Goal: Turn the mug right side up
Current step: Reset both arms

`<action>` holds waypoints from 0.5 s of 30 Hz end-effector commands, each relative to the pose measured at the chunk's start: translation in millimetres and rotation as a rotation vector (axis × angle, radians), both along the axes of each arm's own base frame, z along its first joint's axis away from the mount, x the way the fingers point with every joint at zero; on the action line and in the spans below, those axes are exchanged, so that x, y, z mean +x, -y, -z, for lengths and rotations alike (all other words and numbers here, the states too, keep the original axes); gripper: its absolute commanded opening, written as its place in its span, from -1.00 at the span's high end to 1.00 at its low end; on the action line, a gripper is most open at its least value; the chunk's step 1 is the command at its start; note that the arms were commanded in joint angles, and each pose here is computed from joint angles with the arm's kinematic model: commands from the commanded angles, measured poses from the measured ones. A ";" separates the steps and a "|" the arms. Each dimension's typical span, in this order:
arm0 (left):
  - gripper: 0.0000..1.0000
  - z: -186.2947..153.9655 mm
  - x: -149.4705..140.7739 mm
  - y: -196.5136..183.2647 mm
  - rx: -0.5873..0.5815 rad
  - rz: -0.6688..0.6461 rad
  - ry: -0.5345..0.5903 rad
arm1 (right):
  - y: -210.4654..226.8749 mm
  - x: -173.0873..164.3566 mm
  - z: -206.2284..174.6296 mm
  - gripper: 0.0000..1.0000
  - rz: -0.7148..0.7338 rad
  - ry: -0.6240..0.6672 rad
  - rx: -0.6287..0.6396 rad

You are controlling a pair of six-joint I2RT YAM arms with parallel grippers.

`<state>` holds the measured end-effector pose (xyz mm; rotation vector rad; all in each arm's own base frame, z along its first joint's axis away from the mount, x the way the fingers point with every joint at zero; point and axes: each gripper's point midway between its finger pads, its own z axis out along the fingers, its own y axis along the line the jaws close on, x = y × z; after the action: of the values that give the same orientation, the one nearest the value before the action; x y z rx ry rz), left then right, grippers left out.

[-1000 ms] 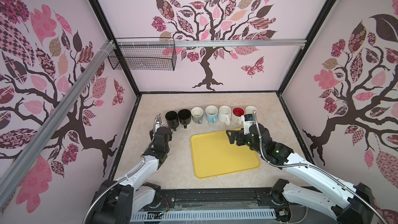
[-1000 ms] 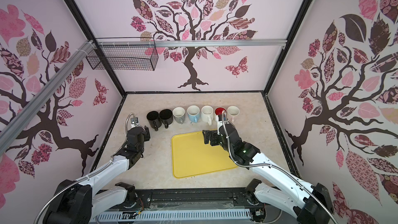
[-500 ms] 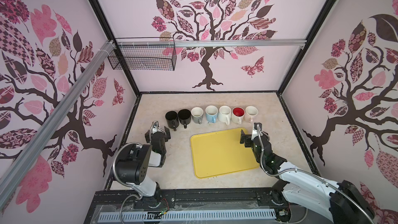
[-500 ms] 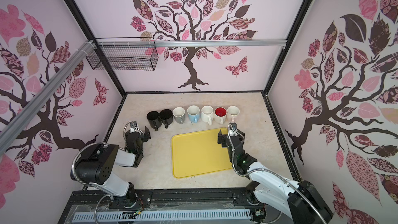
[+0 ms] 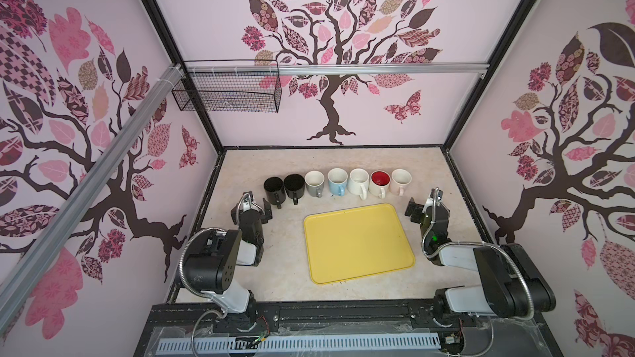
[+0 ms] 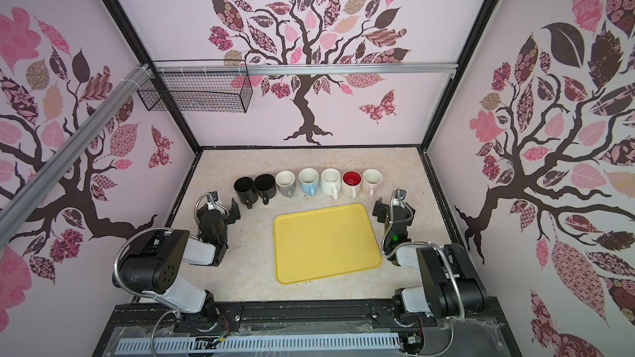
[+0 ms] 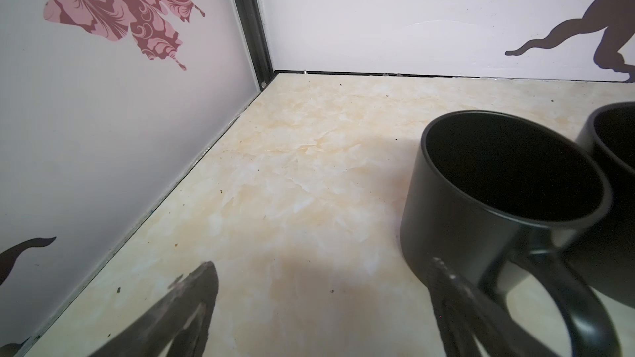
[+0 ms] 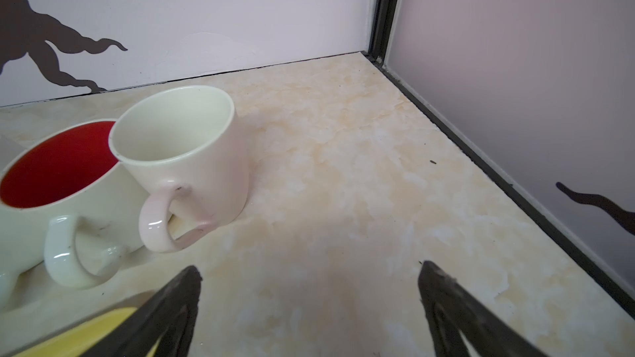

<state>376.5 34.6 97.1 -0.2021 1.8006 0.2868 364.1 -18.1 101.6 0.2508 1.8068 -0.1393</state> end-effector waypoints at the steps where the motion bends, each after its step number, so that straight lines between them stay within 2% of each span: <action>1: -0.95 -17.5 9.0 1.5 -0.001 0.003 0.064 | -10.2 9.5 -15.3 -0.99 -0.051 0.112 -0.037; 2: -0.95 -16.7 8.9 1.3 -0.003 0.002 0.061 | -9.0 15.0 -5.3 -0.99 -0.047 0.016 -0.015; 5: -0.95 -16.1 9.4 1.5 -0.002 0.003 0.058 | -5.4 14.6 -16.9 -0.99 -0.055 0.116 -0.007; 8: -0.95 -16.8 9.9 1.1 -0.002 0.001 0.057 | -7.7 18.2 -11.1 -0.99 -0.065 0.060 -0.001; 15: -0.95 -16.4 10.0 1.4 -0.002 0.002 0.057 | -8.0 24.0 -8.3 -0.99 -0.079 0.045 0.012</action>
<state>376.5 34.6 97.1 -0.2000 1.8013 0.2885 377.7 -9.6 100.9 0.1971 1.7901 -0.0829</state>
